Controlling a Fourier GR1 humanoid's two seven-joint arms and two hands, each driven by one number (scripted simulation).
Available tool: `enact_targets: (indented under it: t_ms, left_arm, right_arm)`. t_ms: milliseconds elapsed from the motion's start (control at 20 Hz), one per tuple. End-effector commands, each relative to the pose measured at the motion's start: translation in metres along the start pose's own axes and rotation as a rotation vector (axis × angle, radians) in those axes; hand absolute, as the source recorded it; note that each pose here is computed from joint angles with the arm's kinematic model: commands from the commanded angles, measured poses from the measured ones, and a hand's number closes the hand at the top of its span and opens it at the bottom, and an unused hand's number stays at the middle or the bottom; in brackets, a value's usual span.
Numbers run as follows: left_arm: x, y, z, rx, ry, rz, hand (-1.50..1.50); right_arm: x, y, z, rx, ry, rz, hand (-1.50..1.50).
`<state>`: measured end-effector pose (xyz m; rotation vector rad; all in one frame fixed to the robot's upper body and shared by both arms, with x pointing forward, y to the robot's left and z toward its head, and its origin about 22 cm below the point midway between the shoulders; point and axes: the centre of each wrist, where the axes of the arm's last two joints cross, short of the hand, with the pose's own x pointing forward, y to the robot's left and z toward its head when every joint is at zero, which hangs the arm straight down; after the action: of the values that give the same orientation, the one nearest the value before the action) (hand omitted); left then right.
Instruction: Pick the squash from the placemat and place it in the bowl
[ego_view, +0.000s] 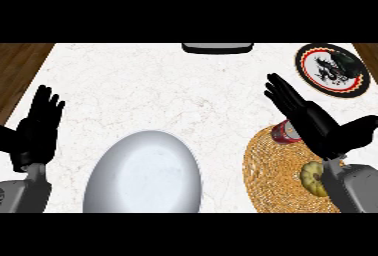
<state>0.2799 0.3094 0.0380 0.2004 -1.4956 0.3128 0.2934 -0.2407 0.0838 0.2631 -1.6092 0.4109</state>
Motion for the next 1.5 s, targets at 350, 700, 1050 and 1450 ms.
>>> enact_targets:
  t_ms: [350,700,1050,1450]
  left_arm:
    - [0.049,0.001,-0.011,-0.122,-0.260,-0.165,0.00]
    - [0.051,0.022,-0.012,-0.135,-0.287,-0.159,0.00]
    - [0.045,0.012,-0.010,-0.147,-0.280,-0.168,0.00]
    - [0.045,0.002,-0.003,-0.169,-0.288,-0.155,0.00]
  right_arm:
    - [-0.004,0.041,-0.008,0.124,0.040,0.753,-1.50]
    - [-0.043,0.110,0.061,0.088,-0.121,0.955,-1.50]
    - [0.012,0.128,0.067,-0.025,0.048,1.297,-1.50]
    - [0.046,0.140,0.080,0.131,0.468,1.562,-1.50]
